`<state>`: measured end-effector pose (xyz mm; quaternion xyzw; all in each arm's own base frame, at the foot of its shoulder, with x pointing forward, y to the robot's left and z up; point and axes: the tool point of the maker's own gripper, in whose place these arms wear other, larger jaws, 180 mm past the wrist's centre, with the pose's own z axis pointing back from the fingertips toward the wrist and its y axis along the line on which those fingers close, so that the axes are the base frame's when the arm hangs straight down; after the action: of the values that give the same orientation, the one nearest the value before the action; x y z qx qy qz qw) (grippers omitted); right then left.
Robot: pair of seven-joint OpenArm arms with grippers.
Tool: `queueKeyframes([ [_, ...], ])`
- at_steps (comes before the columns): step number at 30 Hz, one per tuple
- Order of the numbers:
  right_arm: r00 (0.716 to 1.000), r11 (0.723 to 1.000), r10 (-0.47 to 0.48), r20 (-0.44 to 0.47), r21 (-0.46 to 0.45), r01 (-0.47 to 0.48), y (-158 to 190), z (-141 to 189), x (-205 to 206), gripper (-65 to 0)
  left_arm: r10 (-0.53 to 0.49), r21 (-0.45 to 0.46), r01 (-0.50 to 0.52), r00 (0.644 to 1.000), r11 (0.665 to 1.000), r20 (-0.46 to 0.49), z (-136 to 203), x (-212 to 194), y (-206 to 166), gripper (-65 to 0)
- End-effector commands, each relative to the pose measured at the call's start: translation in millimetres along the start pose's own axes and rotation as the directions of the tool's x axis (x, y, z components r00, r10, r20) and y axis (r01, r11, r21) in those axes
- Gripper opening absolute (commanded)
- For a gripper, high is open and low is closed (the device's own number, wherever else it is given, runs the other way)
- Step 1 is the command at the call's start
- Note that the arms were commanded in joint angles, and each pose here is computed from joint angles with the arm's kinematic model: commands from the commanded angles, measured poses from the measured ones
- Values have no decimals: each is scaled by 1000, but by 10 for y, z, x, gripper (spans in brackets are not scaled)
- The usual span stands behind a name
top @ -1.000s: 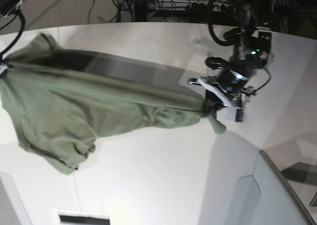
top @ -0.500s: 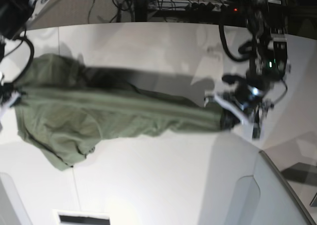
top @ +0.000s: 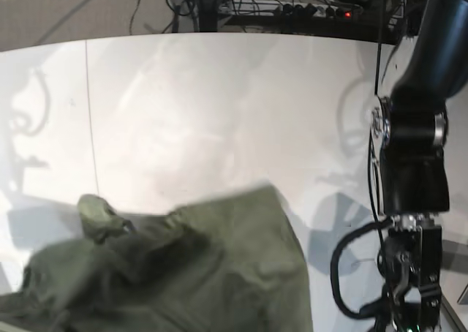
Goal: Layout the t-shirt on the table in an organized manner, then fold the t-shirt properly
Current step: 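Lift the t-shirt with both grippers and swing it across the table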
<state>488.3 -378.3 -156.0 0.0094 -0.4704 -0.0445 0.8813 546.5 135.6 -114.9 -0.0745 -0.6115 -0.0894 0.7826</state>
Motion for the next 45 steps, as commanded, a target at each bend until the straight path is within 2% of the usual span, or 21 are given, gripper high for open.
queueKeyframes([
  [1,997,997,21,68,-74,-15,-220,221,289,-650,-34,68,29,997,997,75,106,315,187,-650],
  [3,997,995,42,65,-98,-36,-272,283,255,-650,-51,76,45,996,996,75,163,268,215,-650],
  [7,994,986,105,-17,-128,-107,-264,239,-240,-650,-68,72,67,998,995,1,308,-323,189,-650],
  [11,983,977,157,-91,-132,-168,-172,248,-716,-650,-71,53,73,997,996,-40,470,-703,78,-650],
  [14,982,972,132,-133,-177,-154,-231,506,-1051,-650,-42,93,45,999,995,-33,709,-858,205,-650],
  [18,986,946,109,-127,-291,-142,-402,1033,-1269,-650,-83,125,93,993,988,-78,1118,-974,265,-650],
  [20,982,922,108,-155,-353,-158,-491,1314,-1372,-650,-124,115,134,988,984,-91,1296,-964,174,-650],
  [23,981,892,115,-153,-419,-170,-551,1610,-1406,-650,-147,127,162,982,979,-122,1427,-1064,251,-650],
  [27,989,880,79,-121,-457,-126,-664,1733,-1431,-650,-70,200,83,995,976,-71,1528,-947,507,-650],
  [31,980,904,137,-144,-386,-183,-436,1495,-1361,-650,-20,173,21,1000,985,-6,1496,-746,504,-650],
  [33,976,915,158,-150,-348,-202,-314,1359,-1318,-650,-20,120,20,1000,993,-2,1370,-718,300,-650],
  [36,975,929,161,-152,-312,-201,-178,1256,-1348,-650,-14,74,17,999,997,-44,1235,-869,96,-650],
  [39,979,938,143,-143,-297,-180,-116,1211,-1364,-650,44,-59,-51,992,997,-119,1086,-1213,-432,-650],
  [42,980,939,134,-149,-296,-174,-123,1207,-1406,-650,93,-249,-147,972,957,-215,957,-1600,-1282,-650],
  [45,979,939,133,-155,-296,-175,-129,1209,-1429,-650,115,-406,-209,963,890,-244,868,-1879,-2131,-650],
])
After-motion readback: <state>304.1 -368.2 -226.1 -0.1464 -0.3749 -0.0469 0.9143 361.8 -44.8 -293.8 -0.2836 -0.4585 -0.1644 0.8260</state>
